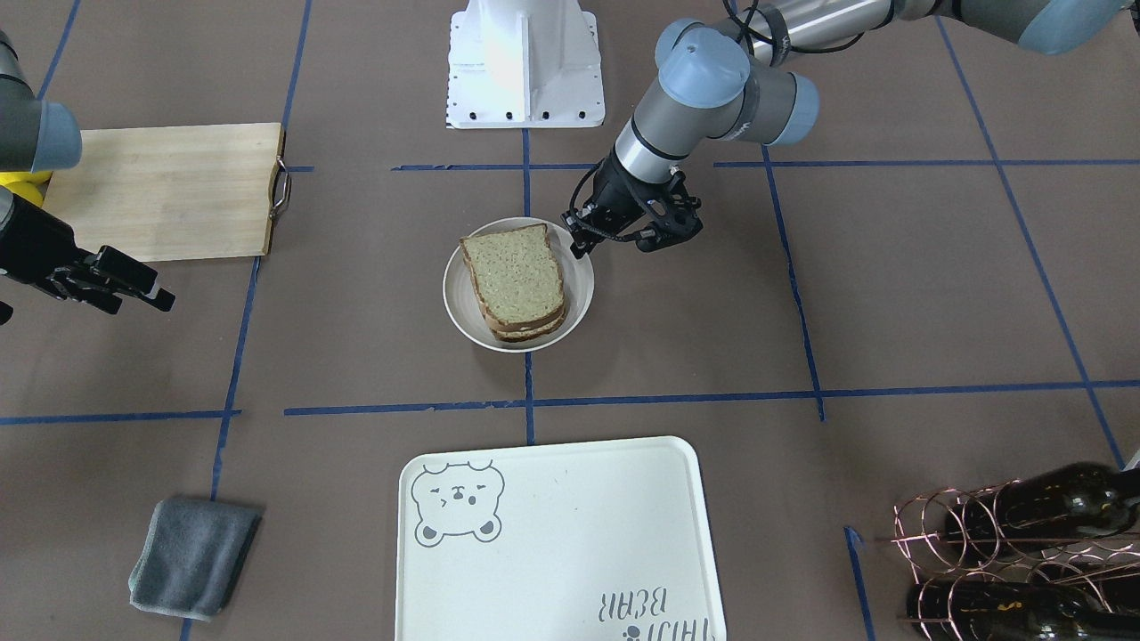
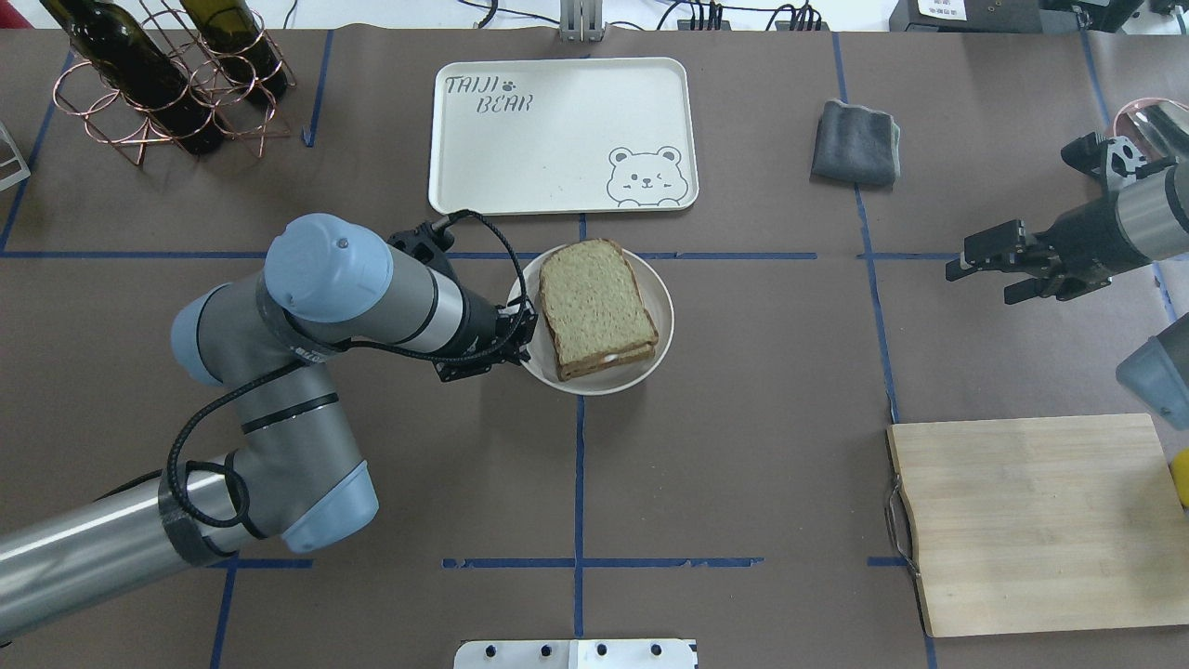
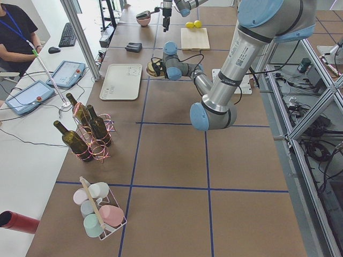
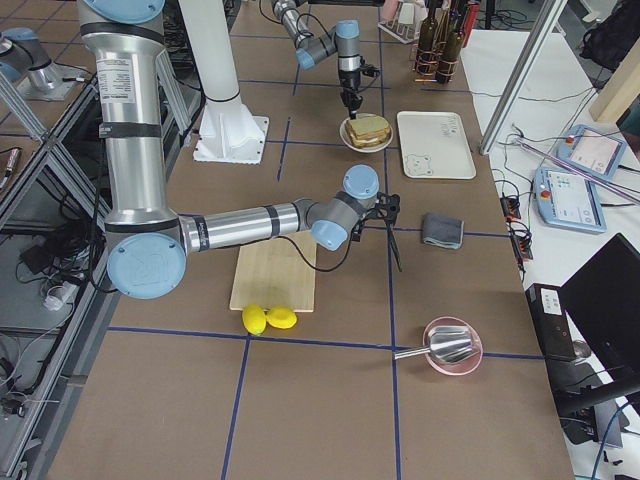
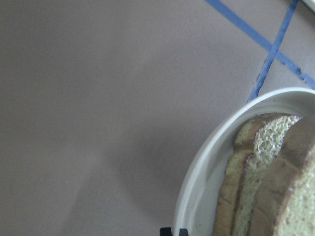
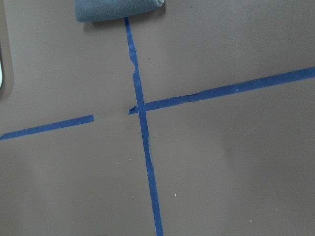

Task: Make sandwich and place on tray
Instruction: 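Grip the plate rim with the left gripper and carry it onto the bear tray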

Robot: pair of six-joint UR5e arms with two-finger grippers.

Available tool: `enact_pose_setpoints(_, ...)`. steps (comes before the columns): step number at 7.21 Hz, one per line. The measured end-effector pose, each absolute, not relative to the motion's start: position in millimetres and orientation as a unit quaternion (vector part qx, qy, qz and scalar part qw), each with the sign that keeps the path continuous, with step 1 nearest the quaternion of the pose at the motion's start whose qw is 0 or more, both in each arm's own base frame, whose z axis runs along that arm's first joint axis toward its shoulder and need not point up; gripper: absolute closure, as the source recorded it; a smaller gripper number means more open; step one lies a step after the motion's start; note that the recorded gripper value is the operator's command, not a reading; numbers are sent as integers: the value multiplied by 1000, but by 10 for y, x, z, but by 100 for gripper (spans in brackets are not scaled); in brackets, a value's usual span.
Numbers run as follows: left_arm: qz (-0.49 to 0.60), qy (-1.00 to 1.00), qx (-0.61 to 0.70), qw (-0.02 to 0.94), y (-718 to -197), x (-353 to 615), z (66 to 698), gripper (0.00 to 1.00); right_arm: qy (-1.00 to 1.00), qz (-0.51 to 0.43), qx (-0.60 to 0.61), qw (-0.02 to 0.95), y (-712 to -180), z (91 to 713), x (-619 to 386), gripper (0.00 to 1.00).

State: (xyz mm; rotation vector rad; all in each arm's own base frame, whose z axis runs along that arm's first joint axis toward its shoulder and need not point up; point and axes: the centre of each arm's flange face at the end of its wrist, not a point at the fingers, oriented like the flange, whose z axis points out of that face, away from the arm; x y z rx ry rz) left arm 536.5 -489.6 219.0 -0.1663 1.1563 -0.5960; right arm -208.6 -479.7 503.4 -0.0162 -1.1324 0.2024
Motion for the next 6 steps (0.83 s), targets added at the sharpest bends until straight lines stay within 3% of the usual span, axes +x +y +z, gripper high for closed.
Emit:
enact_pose_setpoints(3, -360, 532, -83, 762, -5911, 5505, 2376, 100, -536, 95, -7, 839, -4683, 5025, -2029, 0)
enact_pose_setpoints(6, -408, 516, -73, 750, -6434, 5635, 2656, 100, -536, 94, -8, 839, -4676, 5014, -2043, 0)
